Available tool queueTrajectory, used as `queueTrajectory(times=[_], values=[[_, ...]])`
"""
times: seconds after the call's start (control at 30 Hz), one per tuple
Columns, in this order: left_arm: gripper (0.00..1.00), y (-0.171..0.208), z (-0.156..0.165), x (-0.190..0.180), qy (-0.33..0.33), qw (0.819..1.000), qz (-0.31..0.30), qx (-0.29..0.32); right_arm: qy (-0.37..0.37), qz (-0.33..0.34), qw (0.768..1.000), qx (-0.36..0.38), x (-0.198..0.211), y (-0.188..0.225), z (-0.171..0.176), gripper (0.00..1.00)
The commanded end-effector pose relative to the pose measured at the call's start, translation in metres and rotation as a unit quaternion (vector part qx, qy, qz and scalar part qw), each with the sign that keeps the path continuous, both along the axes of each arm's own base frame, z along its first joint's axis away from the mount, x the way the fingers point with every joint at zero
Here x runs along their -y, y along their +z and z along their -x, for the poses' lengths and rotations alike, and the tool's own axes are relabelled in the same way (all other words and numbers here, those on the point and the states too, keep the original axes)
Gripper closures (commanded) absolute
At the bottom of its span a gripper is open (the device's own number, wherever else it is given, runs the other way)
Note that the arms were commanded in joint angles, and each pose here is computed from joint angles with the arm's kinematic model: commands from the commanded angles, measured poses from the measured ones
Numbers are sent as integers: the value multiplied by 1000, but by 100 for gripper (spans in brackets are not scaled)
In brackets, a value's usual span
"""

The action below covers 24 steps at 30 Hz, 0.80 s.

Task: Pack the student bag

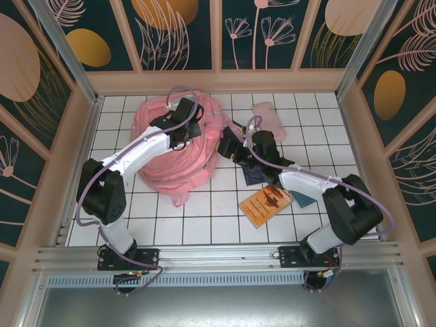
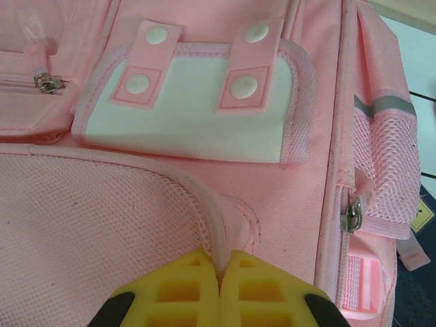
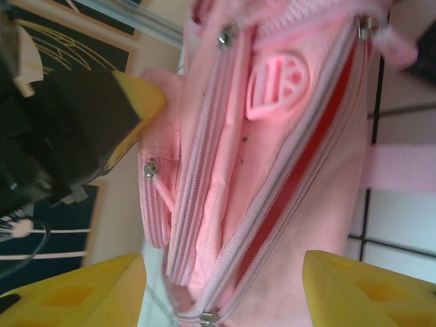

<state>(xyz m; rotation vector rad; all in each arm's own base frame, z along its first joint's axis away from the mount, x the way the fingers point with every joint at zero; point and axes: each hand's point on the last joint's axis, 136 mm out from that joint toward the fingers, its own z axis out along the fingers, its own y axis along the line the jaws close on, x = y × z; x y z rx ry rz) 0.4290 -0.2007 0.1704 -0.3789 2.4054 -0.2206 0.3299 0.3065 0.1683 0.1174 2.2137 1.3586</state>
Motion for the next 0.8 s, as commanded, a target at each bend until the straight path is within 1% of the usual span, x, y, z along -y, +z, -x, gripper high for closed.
queueTrajectory(times=[0.0,0.23,0.27,0.4,0.47,0.53,0.67,0.73,0.77], values=[[100,39,-12,3,3,998,35,60,17,-66,994,-86,-20,5,-4,37],[100,32,-10,5,-1,998,38,53,23,-75,991,-104,-38,-5,-25,46],[100,45,-8,4,-2,997,46,65,24,-76,991,-108,-39,-7,-27,46],[100,45,-7,6,-7,997,48,65,30,-84,988,-126,-46,-17,-30,50],[100,47,-7,8,-11,996,52,65,37,-89,986,-137,-49,-22,-31,50],[100,49,-6,9,-16,996,56,65,51,-106,983,-141,-55,-21,-30,52],[100,52,0,8,-20,996,58,63,87,-144,978,-123,-65,-3,-28,63],[89,52,6,0,-13,997,51,58,91,-149,978,-113,-67,3,-29,70],[78,50,10,-5,-7,997,46,54,91,-151,978,-108,-67,7,-30,73]])
